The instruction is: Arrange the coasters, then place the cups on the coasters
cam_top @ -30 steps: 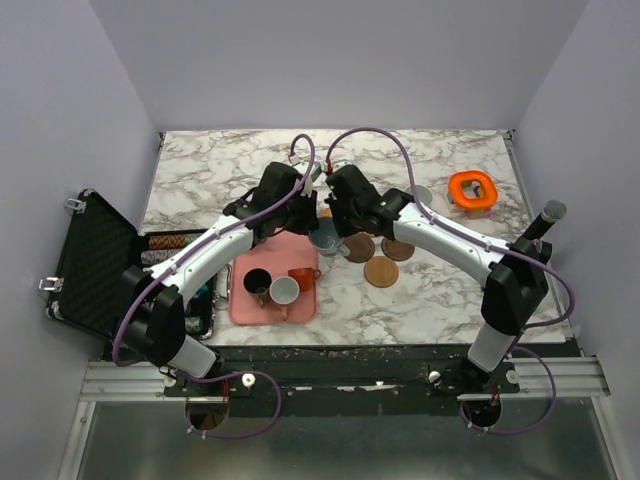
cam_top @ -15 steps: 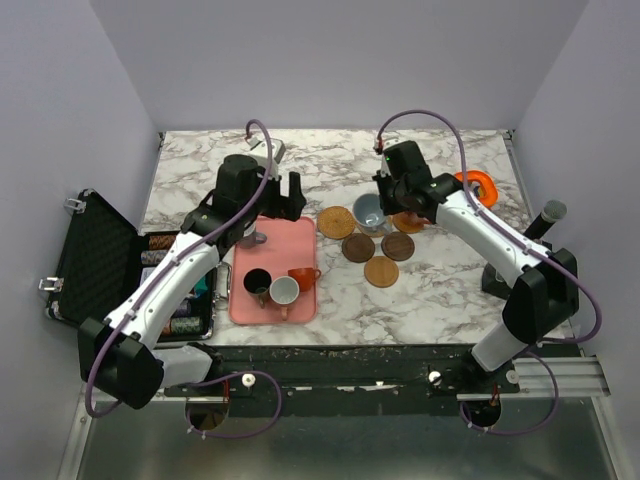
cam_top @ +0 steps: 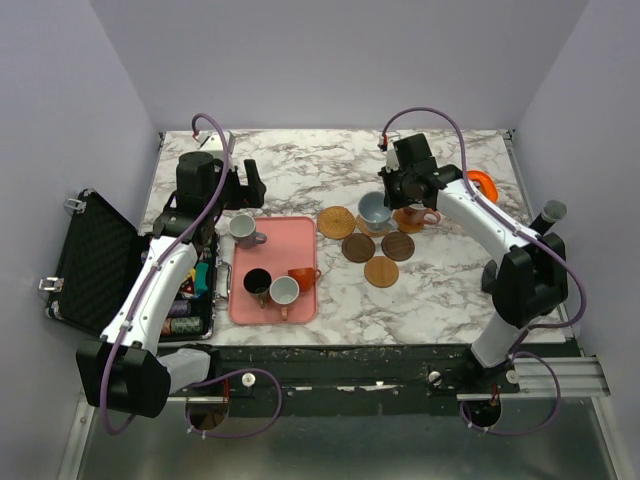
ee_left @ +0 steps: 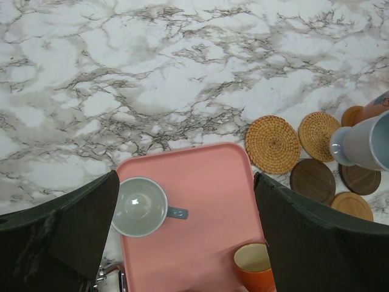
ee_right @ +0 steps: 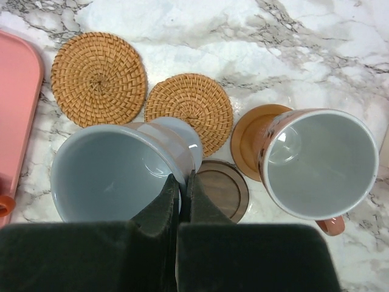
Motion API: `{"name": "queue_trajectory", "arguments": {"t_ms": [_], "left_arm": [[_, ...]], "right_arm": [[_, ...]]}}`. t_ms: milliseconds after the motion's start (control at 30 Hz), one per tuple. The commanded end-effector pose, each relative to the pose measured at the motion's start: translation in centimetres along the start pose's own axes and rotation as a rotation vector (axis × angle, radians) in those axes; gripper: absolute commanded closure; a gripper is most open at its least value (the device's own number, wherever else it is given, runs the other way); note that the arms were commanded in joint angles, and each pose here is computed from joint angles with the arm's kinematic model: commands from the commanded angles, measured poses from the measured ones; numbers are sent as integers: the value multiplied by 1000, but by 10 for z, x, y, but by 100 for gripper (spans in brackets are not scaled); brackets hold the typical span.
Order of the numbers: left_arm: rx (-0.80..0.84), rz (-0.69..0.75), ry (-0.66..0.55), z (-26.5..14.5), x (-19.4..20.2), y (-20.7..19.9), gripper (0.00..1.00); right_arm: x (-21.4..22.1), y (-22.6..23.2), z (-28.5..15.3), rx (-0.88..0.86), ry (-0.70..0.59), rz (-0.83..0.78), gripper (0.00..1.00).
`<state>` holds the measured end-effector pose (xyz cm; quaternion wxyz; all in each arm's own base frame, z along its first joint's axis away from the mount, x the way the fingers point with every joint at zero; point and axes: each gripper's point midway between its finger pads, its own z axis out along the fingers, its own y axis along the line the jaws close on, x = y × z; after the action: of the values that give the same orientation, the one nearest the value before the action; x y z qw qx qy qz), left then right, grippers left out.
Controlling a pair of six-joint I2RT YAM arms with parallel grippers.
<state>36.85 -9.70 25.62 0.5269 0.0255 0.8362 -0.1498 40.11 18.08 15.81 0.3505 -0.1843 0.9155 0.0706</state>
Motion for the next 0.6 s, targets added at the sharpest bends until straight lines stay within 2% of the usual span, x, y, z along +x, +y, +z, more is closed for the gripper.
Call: {"name": "queue_trajectory", "arguments": {"t_ms": [0,567], "left_arm": [[41,-15,-13,-1,-2,-7,1],[33,-19,3,3,2,-4,1]], "right_arm": [[-33,3,4,-77,-85,-27,99],[-29,-9,36,-95,-50,23,99]]}}
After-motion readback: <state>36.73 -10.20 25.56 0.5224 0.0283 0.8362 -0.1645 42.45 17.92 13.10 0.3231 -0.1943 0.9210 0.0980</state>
